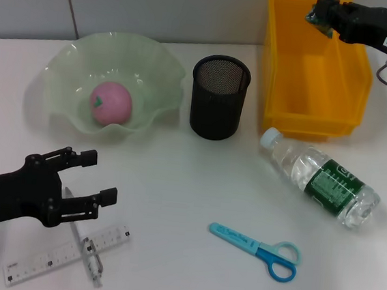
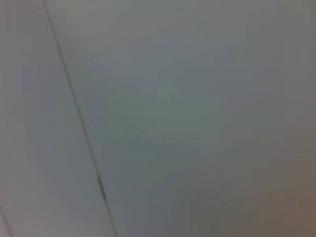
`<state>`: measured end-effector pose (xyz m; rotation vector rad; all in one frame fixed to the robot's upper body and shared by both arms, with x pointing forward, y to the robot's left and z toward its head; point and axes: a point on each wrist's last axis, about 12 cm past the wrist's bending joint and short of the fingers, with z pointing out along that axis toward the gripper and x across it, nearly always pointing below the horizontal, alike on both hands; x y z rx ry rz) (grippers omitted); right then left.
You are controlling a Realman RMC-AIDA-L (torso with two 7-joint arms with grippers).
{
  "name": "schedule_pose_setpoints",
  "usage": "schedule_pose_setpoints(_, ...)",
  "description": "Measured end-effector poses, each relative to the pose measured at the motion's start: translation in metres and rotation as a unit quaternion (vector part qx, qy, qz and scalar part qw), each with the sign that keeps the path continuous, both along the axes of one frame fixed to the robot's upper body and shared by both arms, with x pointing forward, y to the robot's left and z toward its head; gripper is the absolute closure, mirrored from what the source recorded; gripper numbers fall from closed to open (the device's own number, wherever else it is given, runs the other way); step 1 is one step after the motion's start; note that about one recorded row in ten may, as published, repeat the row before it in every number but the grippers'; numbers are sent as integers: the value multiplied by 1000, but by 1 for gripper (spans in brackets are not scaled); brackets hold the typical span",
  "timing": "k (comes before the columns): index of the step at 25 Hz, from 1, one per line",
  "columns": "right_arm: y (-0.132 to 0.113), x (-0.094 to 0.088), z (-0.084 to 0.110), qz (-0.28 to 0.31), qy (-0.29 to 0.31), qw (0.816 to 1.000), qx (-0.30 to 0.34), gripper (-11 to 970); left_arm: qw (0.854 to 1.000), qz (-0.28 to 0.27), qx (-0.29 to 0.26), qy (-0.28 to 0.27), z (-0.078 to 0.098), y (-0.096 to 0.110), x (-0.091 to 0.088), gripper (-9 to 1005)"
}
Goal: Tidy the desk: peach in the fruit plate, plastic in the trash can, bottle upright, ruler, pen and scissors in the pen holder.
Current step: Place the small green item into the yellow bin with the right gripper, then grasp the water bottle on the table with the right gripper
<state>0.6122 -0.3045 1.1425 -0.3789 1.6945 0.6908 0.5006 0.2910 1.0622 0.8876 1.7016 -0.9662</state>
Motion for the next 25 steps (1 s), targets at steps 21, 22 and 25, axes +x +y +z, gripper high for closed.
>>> schedule_pose_setpoints(21, 9, 13, -24, -42, 9, 998, -53, 437, 1000, -16, -24, 3, 3, -2, -6, 176)
schedule_pose_setpoints(22, 9, 13, -24, -42, 9, 998, -53, 415, 1000, -16, -24, 3, 3, -2, -6, 176)
schedule_pose_setpoints(25, 9, 13, -24, -41, 8, 998, -51, 349, 1000, -17, -26, 3, 3, -2, -7, 177)
